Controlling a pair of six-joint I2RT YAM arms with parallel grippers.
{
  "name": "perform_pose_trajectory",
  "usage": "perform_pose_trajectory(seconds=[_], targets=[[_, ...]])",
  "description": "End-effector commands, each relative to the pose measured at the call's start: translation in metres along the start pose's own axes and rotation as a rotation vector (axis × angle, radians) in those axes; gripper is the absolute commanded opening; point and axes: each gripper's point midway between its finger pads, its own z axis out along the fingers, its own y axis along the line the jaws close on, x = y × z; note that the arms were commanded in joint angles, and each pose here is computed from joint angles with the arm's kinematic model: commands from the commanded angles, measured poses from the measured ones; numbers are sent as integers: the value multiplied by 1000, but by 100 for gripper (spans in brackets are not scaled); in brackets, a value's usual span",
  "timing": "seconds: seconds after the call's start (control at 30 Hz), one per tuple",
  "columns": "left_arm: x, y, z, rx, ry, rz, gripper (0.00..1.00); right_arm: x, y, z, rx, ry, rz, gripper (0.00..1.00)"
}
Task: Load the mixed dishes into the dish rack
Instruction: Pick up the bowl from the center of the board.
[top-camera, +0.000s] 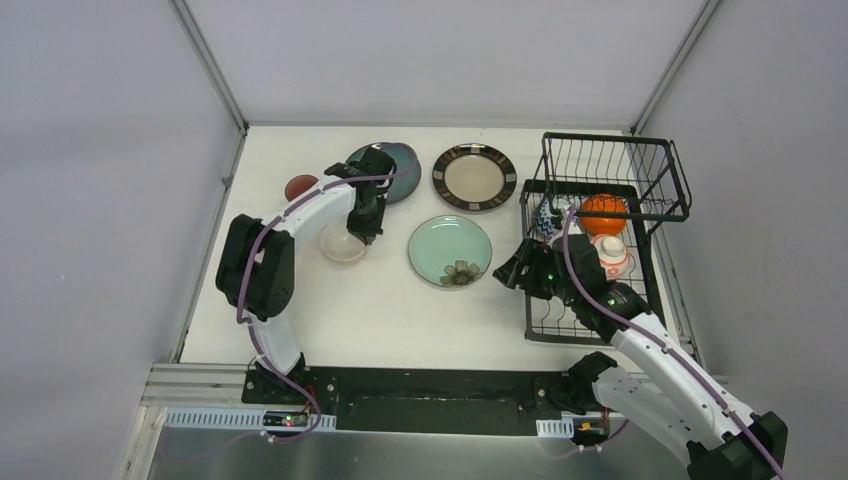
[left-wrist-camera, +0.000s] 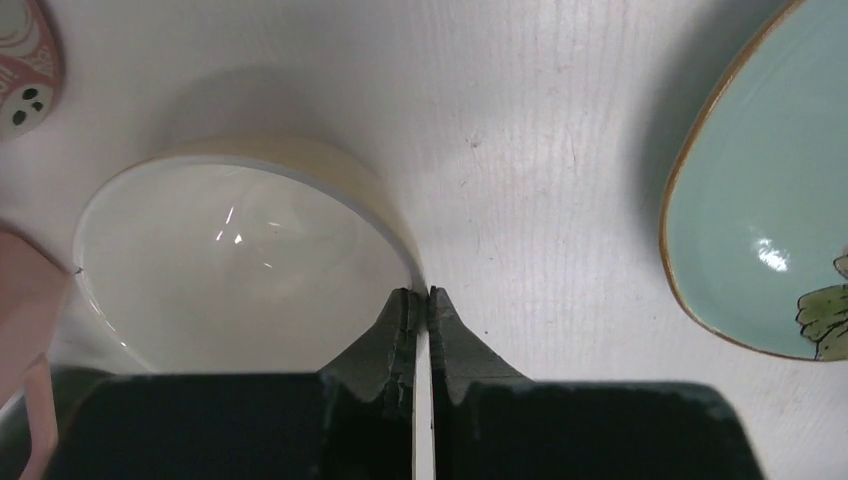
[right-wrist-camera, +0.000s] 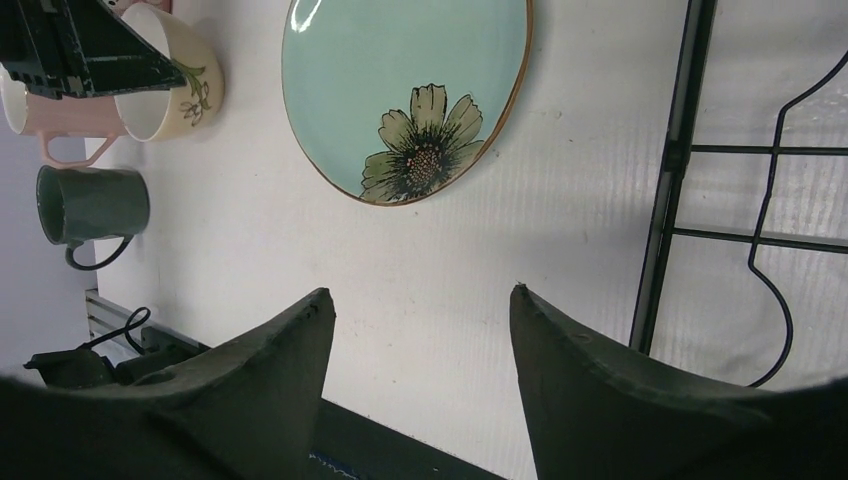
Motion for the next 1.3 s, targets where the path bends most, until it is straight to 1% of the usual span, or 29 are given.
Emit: perform_pose_trajectory(seconds=[0.0, 0.1, 0.23, 0.3, 0.33, 0.43, 0.53, 0.63, 0.73, 0.83, 0.93, 1.1, 1.27], targets=[[5, -6, -22, 61, -16, 13, 0, -22, 26, -10, -87, -74, 16, 68], [7, -15, -44, 135, -64, 17, 0, -28, 38, -8, -132, -80, 25, 68], [6, -30, -81, 269, -180, 43, 0, -32, 42, 5, -119, -66, 26, 68], [6, -42, -98, 356, -243, 75, 0, -14, 67, 6, -220, 70, 156, 80], [5, -47, -106, 395, -277, 97, 0, -14, 70, 8, -229, 80, 180, 84], [6, -57, -127, 476, -371, 168, 0, -15, 82, 16, -258, 102, 198, 85], [7, -61, -139, 514, -436, 214, 0, -18, 91, 20, -241, 132, 219, 85], [9, -66, -148, 553, -460, 233, 0, -23, 102, 24, -226, 137, 268, 87], [10, -73, -154, 604, -498, 253, 0, -27, 109, 31, -178, 139, 373, 89], [11, -80, -162, 658, -560, 304, 0, -24, 117, 37, -126, 187, 449, 90], [13, -85, -172, 697, -596, 329, 0, -18, 127, 45, -93, 239, 480, 91], [17, -88, -178, 728, -616, 341, 0, -6, 145, 61, -70, 288, 511, 100], [23, -91, -174, 740, -605, 343, 0, -6, 158, 70, -42, 306, 541, 100]])
